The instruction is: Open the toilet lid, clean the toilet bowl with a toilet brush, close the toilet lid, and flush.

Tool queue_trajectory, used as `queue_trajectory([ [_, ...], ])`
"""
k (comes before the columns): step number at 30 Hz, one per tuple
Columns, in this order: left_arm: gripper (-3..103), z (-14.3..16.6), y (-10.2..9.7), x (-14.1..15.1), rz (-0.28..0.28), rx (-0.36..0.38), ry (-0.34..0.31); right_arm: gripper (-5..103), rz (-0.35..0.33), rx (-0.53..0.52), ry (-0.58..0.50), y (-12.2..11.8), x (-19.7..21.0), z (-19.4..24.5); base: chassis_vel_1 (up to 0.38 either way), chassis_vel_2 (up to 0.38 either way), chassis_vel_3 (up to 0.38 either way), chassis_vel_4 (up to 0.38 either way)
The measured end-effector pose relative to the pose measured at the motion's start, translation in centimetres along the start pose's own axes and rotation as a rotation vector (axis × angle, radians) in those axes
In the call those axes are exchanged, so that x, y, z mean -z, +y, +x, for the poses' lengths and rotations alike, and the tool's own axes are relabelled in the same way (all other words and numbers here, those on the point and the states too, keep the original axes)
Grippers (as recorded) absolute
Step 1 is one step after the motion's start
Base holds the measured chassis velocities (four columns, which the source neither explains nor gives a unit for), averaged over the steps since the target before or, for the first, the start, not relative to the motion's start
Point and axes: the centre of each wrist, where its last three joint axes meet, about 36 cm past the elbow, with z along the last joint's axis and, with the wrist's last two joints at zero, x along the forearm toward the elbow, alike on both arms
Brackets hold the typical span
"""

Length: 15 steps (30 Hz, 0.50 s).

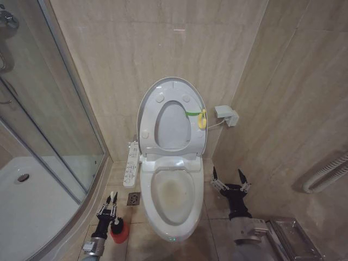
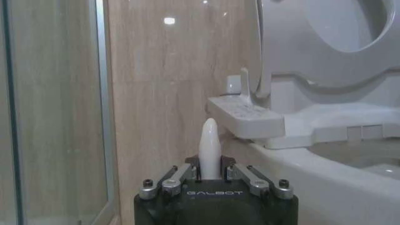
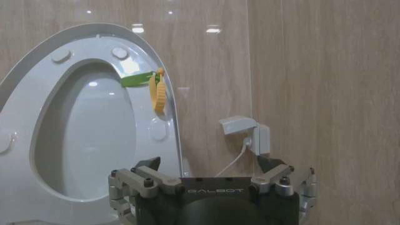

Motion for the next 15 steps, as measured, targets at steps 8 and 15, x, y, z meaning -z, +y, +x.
queue_trajectory([
  [8,22,-0.2,0.8,-1.8,-0.006,0.019,0.053,100,0.000,0.000,0.000,0.0,0.0,0.0,0.000,0.000,0.000,0.000],
  [15,22,-0.5,1.2,-2.7,-0.010,0.023,0.080,100,0.000,0.000,0.000,0.0,0.0,0.0,0.000,0.000,0.000,0.000],
])
